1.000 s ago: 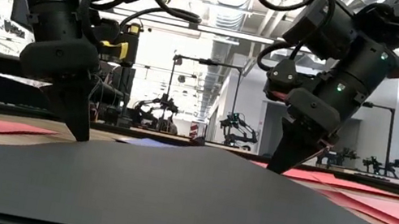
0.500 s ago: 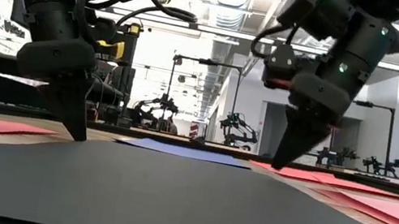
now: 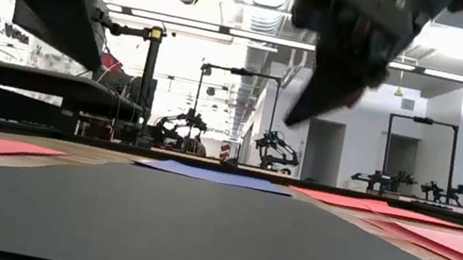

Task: Organize paper
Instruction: Stack the red paper on top of the red paper

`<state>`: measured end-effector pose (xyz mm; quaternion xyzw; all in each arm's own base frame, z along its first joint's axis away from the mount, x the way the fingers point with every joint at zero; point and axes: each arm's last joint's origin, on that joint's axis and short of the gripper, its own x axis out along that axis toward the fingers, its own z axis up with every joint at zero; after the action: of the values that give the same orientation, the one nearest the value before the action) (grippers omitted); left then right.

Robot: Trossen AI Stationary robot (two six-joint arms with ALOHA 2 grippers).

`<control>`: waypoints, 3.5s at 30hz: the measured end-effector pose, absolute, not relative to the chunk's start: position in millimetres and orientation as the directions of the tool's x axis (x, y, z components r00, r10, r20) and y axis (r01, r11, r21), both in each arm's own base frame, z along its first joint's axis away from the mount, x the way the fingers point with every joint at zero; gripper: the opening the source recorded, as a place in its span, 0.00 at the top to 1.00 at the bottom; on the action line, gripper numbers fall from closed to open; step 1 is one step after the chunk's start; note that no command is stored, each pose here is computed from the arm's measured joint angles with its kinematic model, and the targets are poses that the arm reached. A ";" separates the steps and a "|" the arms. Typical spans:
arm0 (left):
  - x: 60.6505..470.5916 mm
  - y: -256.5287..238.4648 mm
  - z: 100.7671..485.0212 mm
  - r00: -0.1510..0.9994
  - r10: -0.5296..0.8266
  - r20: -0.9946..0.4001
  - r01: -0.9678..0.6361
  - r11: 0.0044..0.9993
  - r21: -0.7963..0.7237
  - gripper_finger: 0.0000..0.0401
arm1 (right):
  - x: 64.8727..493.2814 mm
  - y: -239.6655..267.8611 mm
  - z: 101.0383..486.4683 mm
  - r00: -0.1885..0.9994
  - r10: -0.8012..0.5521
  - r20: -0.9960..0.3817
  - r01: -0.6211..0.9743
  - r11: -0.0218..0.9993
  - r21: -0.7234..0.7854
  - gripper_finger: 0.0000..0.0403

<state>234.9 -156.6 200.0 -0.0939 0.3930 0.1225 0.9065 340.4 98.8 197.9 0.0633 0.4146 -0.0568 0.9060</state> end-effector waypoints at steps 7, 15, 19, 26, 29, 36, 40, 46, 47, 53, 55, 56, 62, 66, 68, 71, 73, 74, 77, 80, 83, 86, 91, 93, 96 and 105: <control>217.6 -226.9 193.6 0.456 0.307 -0.835 -0.319 0.933 0.169 1.00 | 346.3 144.8 220.8 0.843 0.107 -0.527 -0.151 0.988 -0.042 1.00; 197.7 -257.3 204.7 0.333 0.336 -0.881 -0.353 0.911 0.214 1.00 | 360.7 170.5 221.1 0.903 0.176 -0.391 -0.261 0.949 -0.176 1.00; 204.6 -275.1 200.7 0.402 0.191 -0.895 -0.312 0.948 0.062 1.00 | 380.0 179.6 203.3 0.867 0.158 -0.472 -0.303 0.920 -0.249 1.00; 221.7 -299.0 192.7 0.534 0.030 -0.845 -0.144 0.988 -0.056 1.00 | 397.2 186.2 189.4 0.810 0.128 -0.572 -0.342 0.895 -0.284 0.96; 225.9 -300.7 193.1 0.553 0.005 -0.833 -0.115 0.991 -0.071 0.99 | 396.9 189.3 189.8 0.805 0.132 -0.578 -0.352 0.890 -0.288 0.88; 232.2 -302.2 191.4 0.538 -0.049 -0.841 -0.081 0.991 -0.109 0.79 | 392.1 194.9 188.8 0.795 0.118 -0.596 -0.358 0.883 -0.303 0.72; 241.2 -297.4 181.7 0.519 -0.019 -0.854 -0.115 0.989 -0.092 0.65 | 389.6 194.4 186.2 0.775 0.104 -0.624 -0.355 0.888 -0.292 0.65; 250.7 -291.8 165.3 0.460 0.008 -0.888 -0.133 0.989 -0.060 0.48 | 388.5 194.3 185.4 0.772 0.083 -0.630 -0.343 0.889 -0.303 0.59; 251.9 -290.5 165.7 0.453 0.017 -0.891 -0.147 0.987 -0.056 0.47 | 388.4 194.1 185.4 0.771 0.080 -0.632 -0.341 0.889 -0.304 0.58; 244.2 -284.7 169.9 0.382 0.108 -0.918 -0.259 0.966 0.006 0.45 | 388.3 193.6 185.0 0.770 0.073 -0.634 -0.328 0.897 -0.295 0.56; 239.6 -284.9 170.3 0.339 0.112 -0.934 -0.278 0.960 0.014 0.45 | 388.2 193.5 184.9 0.769 0.071 -0.635 -0.327 0.897 -0.297 0.55; 238.4 -285.2 170.7 0.318 0.103 -0.943 -0.293 0.956 0.005 0.45 | 388.2 193.5 184.9 0.769 0.071 -0.635 -0.327 0.897 -0.297 0.55; 229.6 -288.7 188.6 0.205 0.088 -0.975 -0.317 0.948 0.019 0.45 | 388.3 193.3 185.1 0.770 0.071 -0.634 -0.325 0.899 -0.295 0.53; 238.6 -300.9 192.3 0.287 0.032 -0.958 -0.286 0.957 -0.054 0.45 | 388.3 193.3 185.2 0.770 0.071 -0.634 -0.325 0.898 -0.295 0.53; 249.1 -308.2 180.8 0.300 -0.004 -0.954 -0.249 0.965 -0.082 0.45 | 388.4 193.1 185.1 0.770 0.070 -0.634 -0.321 0.902 -0.289 0.53; 260.1 -310.5 158.8 0.228 0.049 -0.973 -0.228 0.974 -0.005 0.45 | 389.3 191.1 185.1 0.770 0.066 -0.635 -0.309 0.909 -0.279 0.53; 265.5 -311.2 157.7 0.195 0.086 -0.977 -0.236 0.971 0.039 0.45 | 389.4 190.9 185.3 0.770 0.066 -0.634 -0.303 0.913 -0.272 0.53; 266.8 -311.8 160.7 0.190 0.104 -0.976 -0.239 0.969 0.057 0.45 | 389.3 190.9 185.2 0.770 0.066 -0.635 -0.303 0.913 -0.272 0.53; 268.7 -310.1 165.0 0.200 0.179 -0.963 -0.266 0.956 0.123 0.45 | 389.2 190.9 185.1 0.769 0.066 -0.636 -0.303 0.913 -0.273 0.53; 270.5 -310.8 167.5 0.228 0.188 -0.956 -0.267 0.956 0.124 0.45 | 389.3 190.7 185.0 0.769 0.065 -0.636 -0.303 0.913 -0.272 0.53; 271.1 -311.3 167.3 0.233 0.181 -0.956 -0.268 0.956 0.116 0.45 | 389.2 190.6 184.9 0.768 0.065 -0.637 -0.302 0.914 -0.270 0.53; 273.3 -314.2 167.3 0.256 0.153 -0.955 -0.266 0.960 0.083 0.45 | 389.1 190.7 184.9 0.768 0.065 -0.638 -0.302 0.914 -0.271 0.53; 272.8 -313.8 153.1 0.206 0.190 -0.960 -0.261 0.956 0.134 0.45 | 389.1 190.8 184.8 0.767 0.065 -0.638 -0.299 0.916 -0.267 0.53; 272.1 -313.9 149.6 0.176 0.191 -0.966 -0.258 0.956 0.142 0.45 | 389.0 190.6 184.7 0.766 0.064 -0.639 -0.298 0.917 -0.266 0.53; 271.7 -312.5 148.6 0.168 0.200 -0.965 -0.270 0.951 0.150 0.45 | 388.8 190.5 184.5 0.764 0.063 -0.642 -0.299 0.917 -0.266 0.53; 268.1 -306.7 150.7 0.150 0.261 -0.954 -0.300 0.931 0.207 0.45 | 388.9 190.2 184.5 0.765 0.063 -0.641 -0.293 0.920 -0.259 0.53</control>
<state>268.1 -306.7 150.7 -0.0156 0.6252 0.1848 0.7581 388.9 190.2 184.5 -0.1749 0.3292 0.0964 0.9229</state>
